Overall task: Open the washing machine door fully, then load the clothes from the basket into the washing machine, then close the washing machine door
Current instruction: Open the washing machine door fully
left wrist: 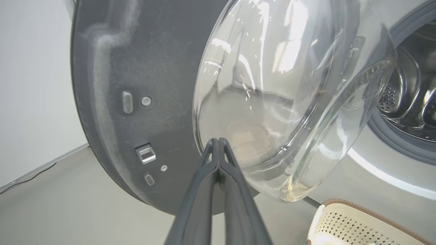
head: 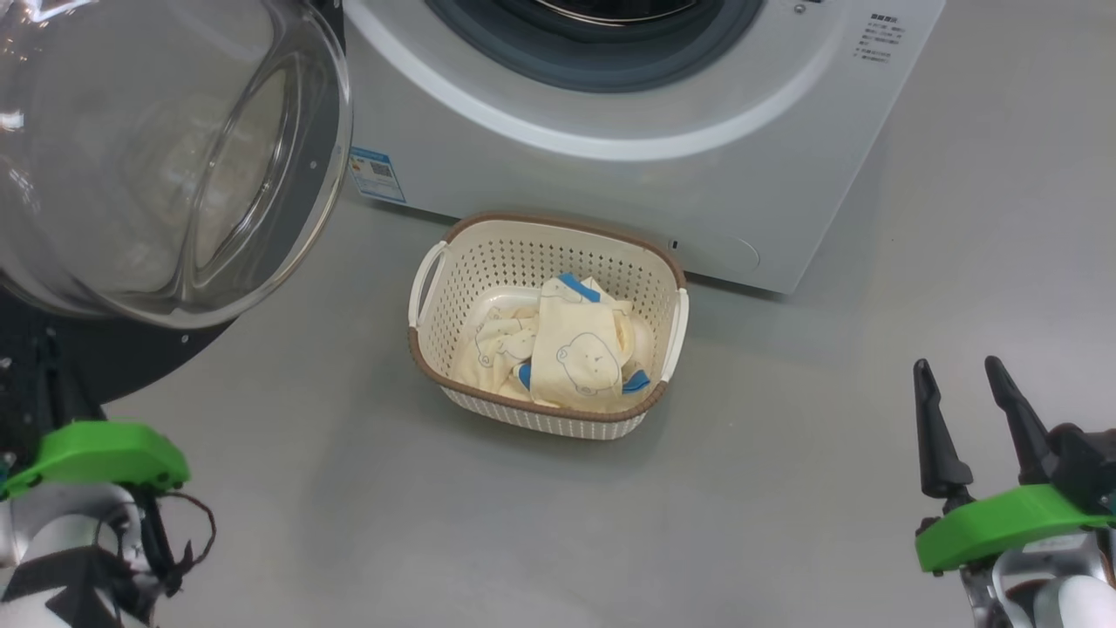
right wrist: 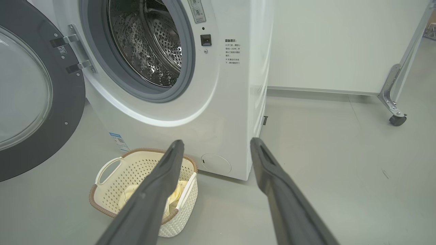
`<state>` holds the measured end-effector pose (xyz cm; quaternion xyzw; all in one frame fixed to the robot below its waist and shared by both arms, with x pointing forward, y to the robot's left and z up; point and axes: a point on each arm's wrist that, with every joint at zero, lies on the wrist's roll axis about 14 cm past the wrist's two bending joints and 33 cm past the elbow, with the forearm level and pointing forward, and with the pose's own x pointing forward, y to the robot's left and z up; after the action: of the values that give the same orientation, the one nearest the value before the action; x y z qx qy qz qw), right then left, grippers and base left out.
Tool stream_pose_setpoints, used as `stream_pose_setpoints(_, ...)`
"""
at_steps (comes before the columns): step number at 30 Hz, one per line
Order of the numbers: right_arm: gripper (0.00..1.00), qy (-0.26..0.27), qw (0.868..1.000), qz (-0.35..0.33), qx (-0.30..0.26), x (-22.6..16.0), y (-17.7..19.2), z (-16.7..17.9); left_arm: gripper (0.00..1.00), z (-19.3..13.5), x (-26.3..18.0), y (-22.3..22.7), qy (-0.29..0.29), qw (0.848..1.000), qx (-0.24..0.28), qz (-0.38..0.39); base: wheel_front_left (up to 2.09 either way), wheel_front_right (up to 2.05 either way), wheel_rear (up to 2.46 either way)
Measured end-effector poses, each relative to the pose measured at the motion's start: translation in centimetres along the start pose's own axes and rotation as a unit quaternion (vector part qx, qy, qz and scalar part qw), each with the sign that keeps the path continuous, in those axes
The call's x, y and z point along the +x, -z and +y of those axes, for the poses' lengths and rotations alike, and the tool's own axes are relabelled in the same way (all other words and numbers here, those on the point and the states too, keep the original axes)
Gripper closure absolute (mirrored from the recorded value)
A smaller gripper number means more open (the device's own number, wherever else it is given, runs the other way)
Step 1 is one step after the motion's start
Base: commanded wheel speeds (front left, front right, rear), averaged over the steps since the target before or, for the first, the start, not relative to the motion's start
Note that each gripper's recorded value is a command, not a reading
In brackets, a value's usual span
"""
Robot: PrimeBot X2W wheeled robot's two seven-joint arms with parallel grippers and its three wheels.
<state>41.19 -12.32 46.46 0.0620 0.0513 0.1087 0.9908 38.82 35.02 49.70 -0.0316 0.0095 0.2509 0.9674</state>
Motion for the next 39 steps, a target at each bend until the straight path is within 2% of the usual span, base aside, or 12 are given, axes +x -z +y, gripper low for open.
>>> stream_pose_setpoints(8,0.00,0.002,1.000,-0.005,-0.003,-0.7,-0.5,0.0,1.00,-3.6,-3.7,0.3,0.066,0.998,0.007,-0.010,0.00,0.00,0.00)
stream_pose_setpoints(10,0.00,0.003,1.000,-0.007,-0.003,-0.8,-0.6,-0.1,0.80,-4.7,-4.3,0.1,0.083,0.996,0.002,-0.012,0.00,0.00,0.00)
stream_pose_setpoints(12,0.00,0.004,1.000,-0.008,-0.004,-0.9,-0.7,-0.1,0.29,-5.6,-4.8,-0.1,0.099,0.995,-0.001,-0.012,0.00,0.00,0.00)
stream_pose_setpoints(14,0.00,0.006,1.000,-0.008,-0.004,-1.1,-0.7,-0.2,0.00,-6.7,-5.2,-0.3,0.116,0.993,0.000,-0.012,0.00,0.00,0.00)
stream_pose_setpoints(28,0.00,0.033,0.999,-0.010,-0.012,-2.7,-1.0,-1.8,0.00,-14.2,-7.2,0.7,0.224,0.975,-0.001,0.008,0.00,0.00,0.00)
stream_pose_setpoints(39,0.00,0.055,0.998,-0.018,-0.028,-4.8,-1.5,-2.9,0.00,-18.1,-8.0,2.7,0.271,0.962,-0.001,0.037,0.00,0.00,0.00)
